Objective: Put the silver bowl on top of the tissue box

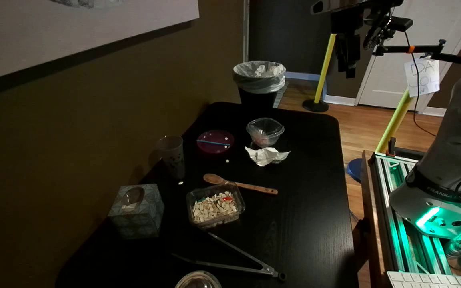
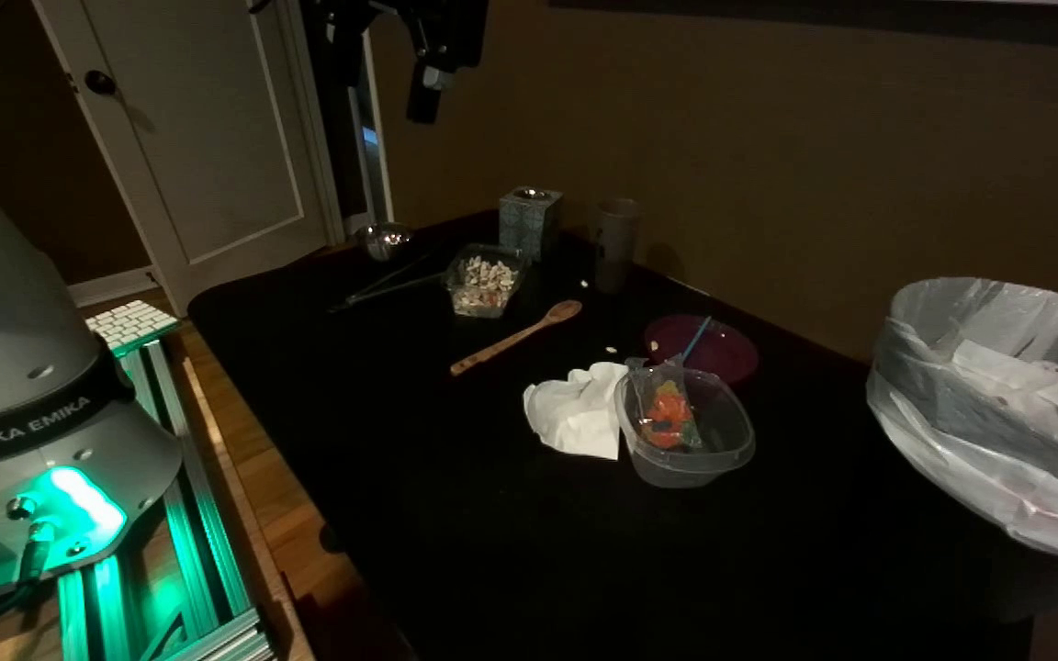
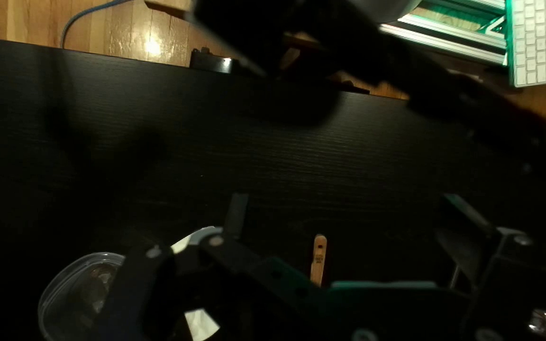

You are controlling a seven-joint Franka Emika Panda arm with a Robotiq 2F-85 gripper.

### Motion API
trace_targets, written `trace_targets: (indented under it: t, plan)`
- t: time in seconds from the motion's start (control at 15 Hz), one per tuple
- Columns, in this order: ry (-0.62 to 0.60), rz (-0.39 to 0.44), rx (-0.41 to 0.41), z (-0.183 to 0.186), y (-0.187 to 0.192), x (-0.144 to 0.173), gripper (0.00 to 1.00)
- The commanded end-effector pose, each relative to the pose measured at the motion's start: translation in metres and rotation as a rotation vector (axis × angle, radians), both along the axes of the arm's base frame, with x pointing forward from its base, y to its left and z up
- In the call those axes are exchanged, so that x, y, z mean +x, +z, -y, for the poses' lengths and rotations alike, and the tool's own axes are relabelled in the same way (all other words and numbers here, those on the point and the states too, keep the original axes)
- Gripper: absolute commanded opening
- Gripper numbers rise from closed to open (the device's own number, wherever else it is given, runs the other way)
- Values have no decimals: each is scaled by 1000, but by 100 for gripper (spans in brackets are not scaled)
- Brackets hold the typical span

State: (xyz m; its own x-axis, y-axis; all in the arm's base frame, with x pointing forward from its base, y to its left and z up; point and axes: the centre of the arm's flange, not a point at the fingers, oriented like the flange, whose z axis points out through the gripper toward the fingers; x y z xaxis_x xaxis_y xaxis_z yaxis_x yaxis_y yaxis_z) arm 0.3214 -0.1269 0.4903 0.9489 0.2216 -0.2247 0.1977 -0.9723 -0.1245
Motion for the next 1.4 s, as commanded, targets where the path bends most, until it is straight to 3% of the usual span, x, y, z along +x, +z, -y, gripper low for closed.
trace_targets:
  t: [0.0,0.33,0.8,1.07,1.27,1.33]
  plan:
    - [0,0,0,0,0,0,100]
    - [0,0,0,0,0,0,100]
    - [122,94,12,-135,-59,72,100]
    - [99,193,-8,-210,-106,111,100]
    - [169,146,-42,-248,-134,122,100]
    - [152,184,-29,-230,-118,103,100]
